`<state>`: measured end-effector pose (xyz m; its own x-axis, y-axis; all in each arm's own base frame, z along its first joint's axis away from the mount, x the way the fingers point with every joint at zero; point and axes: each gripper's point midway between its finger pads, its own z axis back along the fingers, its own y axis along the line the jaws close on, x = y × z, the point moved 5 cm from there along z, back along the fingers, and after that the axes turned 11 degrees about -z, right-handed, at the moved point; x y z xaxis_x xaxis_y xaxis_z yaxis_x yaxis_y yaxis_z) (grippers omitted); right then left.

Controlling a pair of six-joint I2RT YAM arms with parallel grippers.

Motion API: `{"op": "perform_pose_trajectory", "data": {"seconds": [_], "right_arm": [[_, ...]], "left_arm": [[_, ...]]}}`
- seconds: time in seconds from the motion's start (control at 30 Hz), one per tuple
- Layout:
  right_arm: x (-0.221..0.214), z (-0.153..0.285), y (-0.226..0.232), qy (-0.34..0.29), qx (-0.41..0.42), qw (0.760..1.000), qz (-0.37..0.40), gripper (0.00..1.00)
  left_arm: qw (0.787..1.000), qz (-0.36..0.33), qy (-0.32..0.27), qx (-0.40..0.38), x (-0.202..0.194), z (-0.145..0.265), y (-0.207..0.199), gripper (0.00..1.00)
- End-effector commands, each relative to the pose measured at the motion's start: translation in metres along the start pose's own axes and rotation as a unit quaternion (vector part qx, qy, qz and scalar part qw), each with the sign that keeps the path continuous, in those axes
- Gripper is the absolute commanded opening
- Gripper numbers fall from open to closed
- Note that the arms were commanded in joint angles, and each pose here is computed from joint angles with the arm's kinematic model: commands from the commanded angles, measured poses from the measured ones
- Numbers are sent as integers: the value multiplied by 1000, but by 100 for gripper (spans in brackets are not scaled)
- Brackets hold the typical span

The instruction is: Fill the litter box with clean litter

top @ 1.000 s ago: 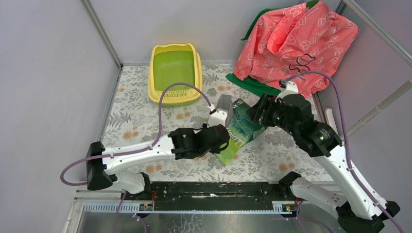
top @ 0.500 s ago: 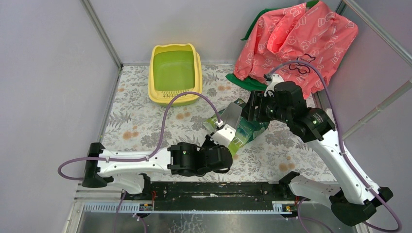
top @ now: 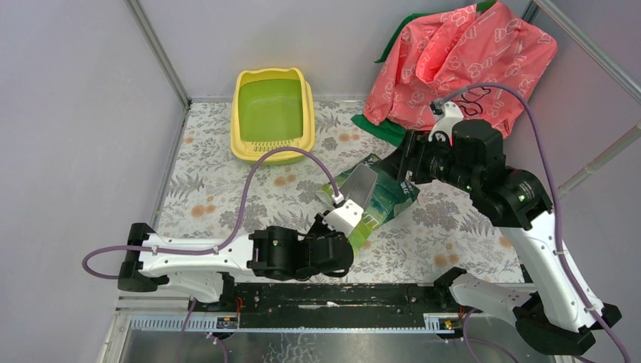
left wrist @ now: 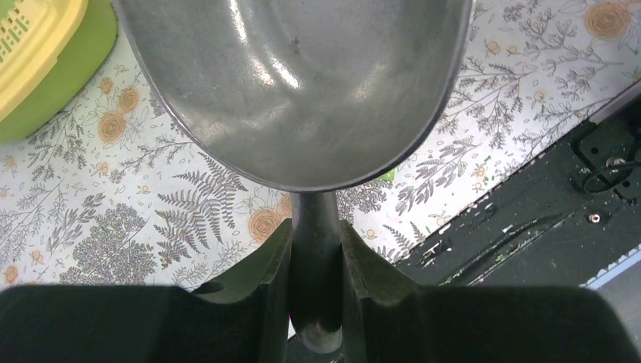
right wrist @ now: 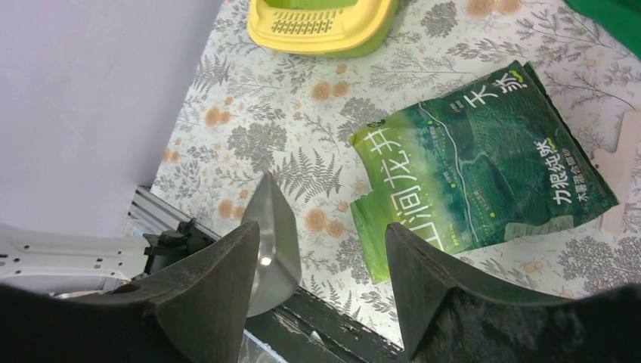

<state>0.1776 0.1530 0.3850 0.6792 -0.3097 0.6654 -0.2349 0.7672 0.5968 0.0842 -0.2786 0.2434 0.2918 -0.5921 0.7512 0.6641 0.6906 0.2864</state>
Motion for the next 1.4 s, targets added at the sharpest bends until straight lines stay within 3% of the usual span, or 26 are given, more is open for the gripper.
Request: {"op": "perform_pose_trajectory", "data": {"seconds": [0.0,0.17,0.43,1.2,1.27,1.33,1.37], "right_arm": [[4,10,12,8,31,999,5,69],[-16,0,15,87,58,995,10,67],[-43,-2,9,161,77,984,8,59],[-114,-7,-15,297,136,945,-33,31],[-120,-9,-16,304,146,941,-39,21],[-124,-11,-19,301,149,941,-45,1],[-124,-12,-20,294,149,943,-47,0]], "left_arm": [[1000,-18,-18,5,1,8,-2,0],[999,-44,-20,6,-4,14,-9,0],[996,-78,-40,15,-6,28,-12,0],[989,-116,-95,15,30,41,-20,0],[989,-106,-107,7,34,43,-20,0],[989,-88,-118,-3,37,45,-19,0],[990,-75,-122,-7,38,45,-16,0]]}}
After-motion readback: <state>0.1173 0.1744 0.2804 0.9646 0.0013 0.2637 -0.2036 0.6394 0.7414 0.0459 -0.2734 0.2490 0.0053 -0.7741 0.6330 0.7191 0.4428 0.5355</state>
